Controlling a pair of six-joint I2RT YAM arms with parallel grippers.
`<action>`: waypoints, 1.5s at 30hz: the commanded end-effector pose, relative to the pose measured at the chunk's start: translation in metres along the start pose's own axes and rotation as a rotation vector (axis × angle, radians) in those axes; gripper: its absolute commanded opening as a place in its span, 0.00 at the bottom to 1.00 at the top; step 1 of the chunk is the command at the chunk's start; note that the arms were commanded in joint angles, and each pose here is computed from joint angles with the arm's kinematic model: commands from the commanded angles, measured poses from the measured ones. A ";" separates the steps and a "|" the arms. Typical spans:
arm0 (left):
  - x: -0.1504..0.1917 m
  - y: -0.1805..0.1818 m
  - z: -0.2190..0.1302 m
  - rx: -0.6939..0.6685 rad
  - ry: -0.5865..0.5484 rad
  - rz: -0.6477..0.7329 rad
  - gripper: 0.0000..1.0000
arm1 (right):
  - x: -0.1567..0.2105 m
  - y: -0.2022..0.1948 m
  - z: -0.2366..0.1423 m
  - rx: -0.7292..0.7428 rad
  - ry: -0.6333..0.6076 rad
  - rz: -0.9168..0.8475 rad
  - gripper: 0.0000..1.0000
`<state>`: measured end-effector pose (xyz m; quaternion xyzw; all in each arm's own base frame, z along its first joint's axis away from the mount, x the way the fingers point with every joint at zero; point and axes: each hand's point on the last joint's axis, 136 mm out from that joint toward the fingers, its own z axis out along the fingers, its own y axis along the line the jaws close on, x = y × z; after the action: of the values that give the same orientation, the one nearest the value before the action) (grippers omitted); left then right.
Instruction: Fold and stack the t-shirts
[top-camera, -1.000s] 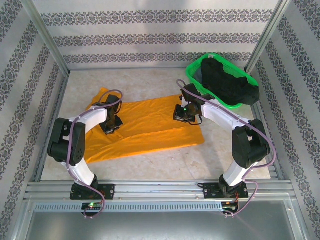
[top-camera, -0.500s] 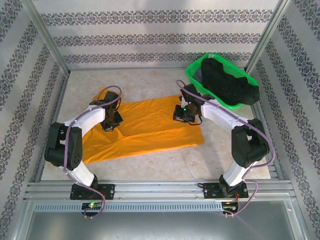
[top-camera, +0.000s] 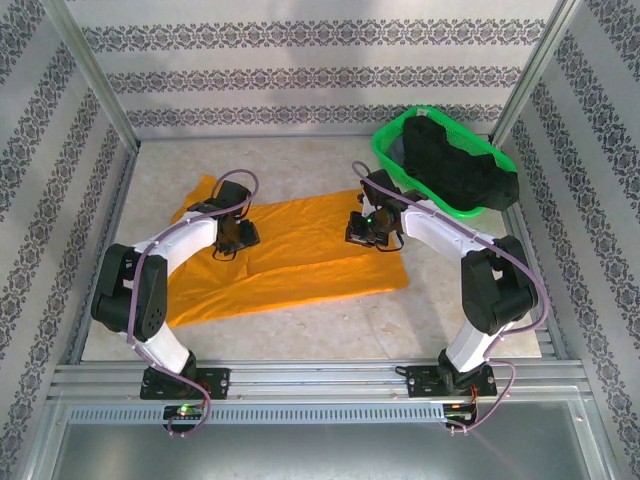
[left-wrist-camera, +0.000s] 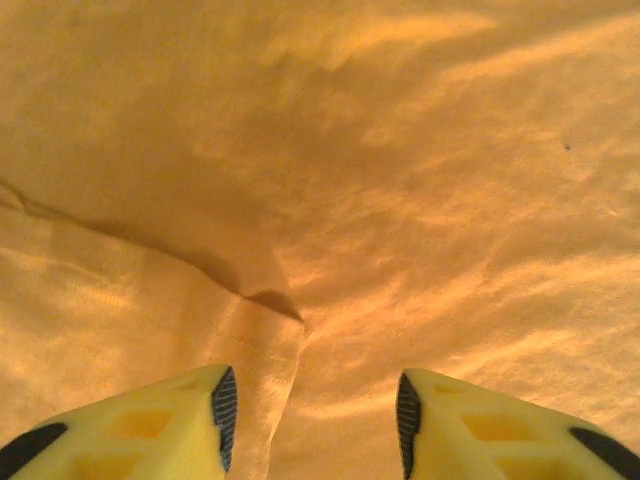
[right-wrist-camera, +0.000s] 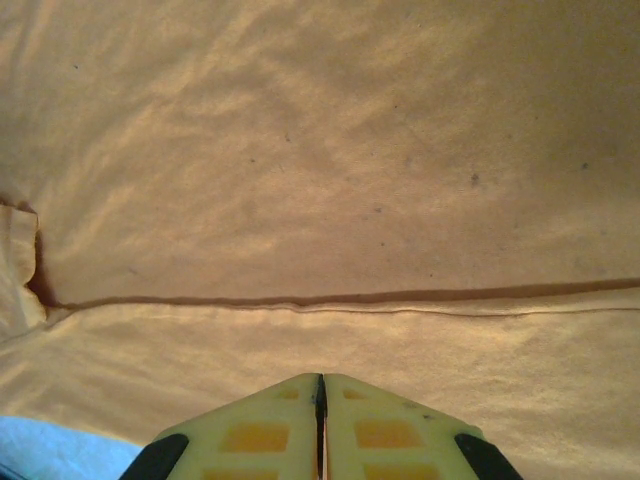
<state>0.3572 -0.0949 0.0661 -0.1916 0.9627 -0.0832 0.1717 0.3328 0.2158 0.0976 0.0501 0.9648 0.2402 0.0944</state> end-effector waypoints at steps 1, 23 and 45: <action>-0.020 -0.005 -0.026 0.024 -0.132 0.022 0.53 | 0.008 -0.010 0.007 0.007 0.028 0.045 0.12; 0.056 0.127 0.019 -0.246 0.217 -0.468 0.25 | 0.067 -0.107 0.042 0.333 0.242 0.176 0.09; 0.104 0.159 0.001 -0.336 0.324 -0.318 0.26 | 0.178 -0.140 0.009 0.577 0.268 0.254 0.13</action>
<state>0.2664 -0.0007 0.0136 -0.3612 0.9308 -0.0304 0.0469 0.1923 0.1633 0.0108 0.1248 0.9891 0.0672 -0.0407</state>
